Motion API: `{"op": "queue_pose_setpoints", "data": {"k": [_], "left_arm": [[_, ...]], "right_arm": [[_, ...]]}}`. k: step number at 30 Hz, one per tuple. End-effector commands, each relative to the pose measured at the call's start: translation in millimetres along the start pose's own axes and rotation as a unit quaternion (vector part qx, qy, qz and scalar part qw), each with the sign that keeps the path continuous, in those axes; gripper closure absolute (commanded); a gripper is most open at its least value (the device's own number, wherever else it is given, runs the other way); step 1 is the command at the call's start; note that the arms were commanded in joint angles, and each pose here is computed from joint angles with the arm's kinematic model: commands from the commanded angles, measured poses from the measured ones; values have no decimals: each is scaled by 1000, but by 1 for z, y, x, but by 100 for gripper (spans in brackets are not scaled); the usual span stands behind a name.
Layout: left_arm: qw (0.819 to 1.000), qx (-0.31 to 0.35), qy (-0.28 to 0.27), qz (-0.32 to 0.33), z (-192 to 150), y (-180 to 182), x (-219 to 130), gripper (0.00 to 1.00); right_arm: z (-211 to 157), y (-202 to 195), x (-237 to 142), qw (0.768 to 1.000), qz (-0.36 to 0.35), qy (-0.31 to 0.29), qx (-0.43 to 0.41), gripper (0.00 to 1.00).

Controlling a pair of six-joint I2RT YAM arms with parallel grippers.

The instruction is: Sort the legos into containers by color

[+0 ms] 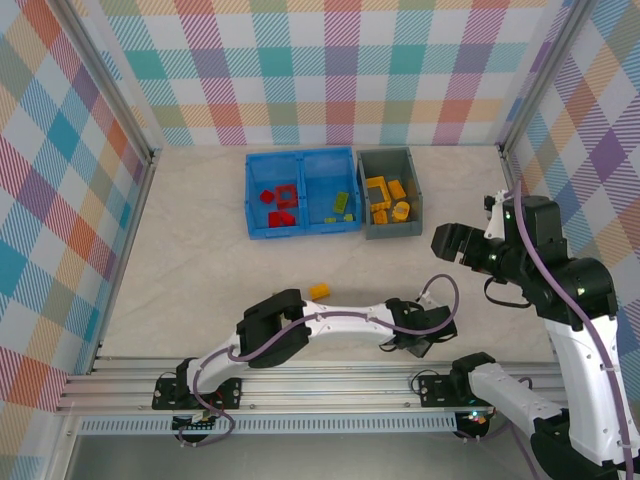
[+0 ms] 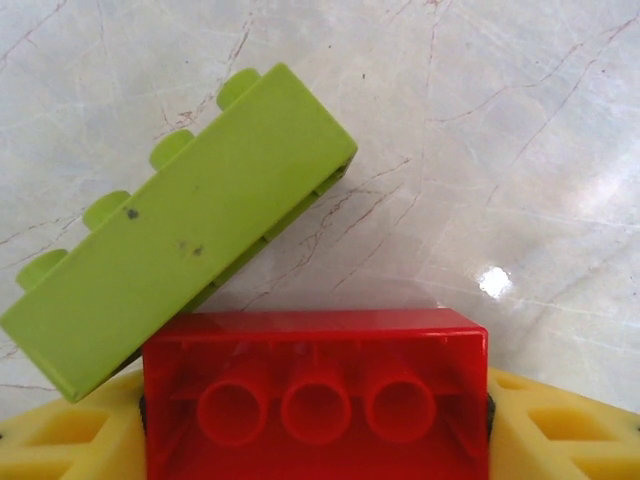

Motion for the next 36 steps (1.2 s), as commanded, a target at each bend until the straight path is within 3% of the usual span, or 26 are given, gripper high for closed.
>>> {"op": "queue_pose_setpoints", "data": {"k": [1,6,11,15,20,27,36], "left_arm": [[1000,-3,-9,11,0,10,-10,40],[999,-27,-27,22,-9,31,-47,41],[995,-75,-41,41,-33,73,-96,41],[988,-135,-43,64,-50,131,-131,42],[971,-213,-51,96,-52,225,-160,42],[948,-273,-41,160,-31,349,-160,43],[913,-322,-8,251,10,445,-119,44]], "right_arm": [[-2,-2,0,1000,-2,-3,3,13],[-2,3,7,1000,20,8,-4,13],[-3,23,15,992,120,34,-34,14],[-4,38,28,978,188,66,-54,16],[-13,64,55,967,217,99,-90,19],[-58,129,97,949,246,108,-165,20],[-74,155,121,955,235,75,-162,22]]}}
Point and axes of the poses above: each hand's point on the last joint's axis, 136 mm out from that joint toward the fingers, its own x axis out along the fingers, its own y axis along the line the jaws close on, z = x × y, the point moved 8 cm from there along -x, back along the fingers, and after that the axes turned 8 degrees about x, right-handed, at the moved point
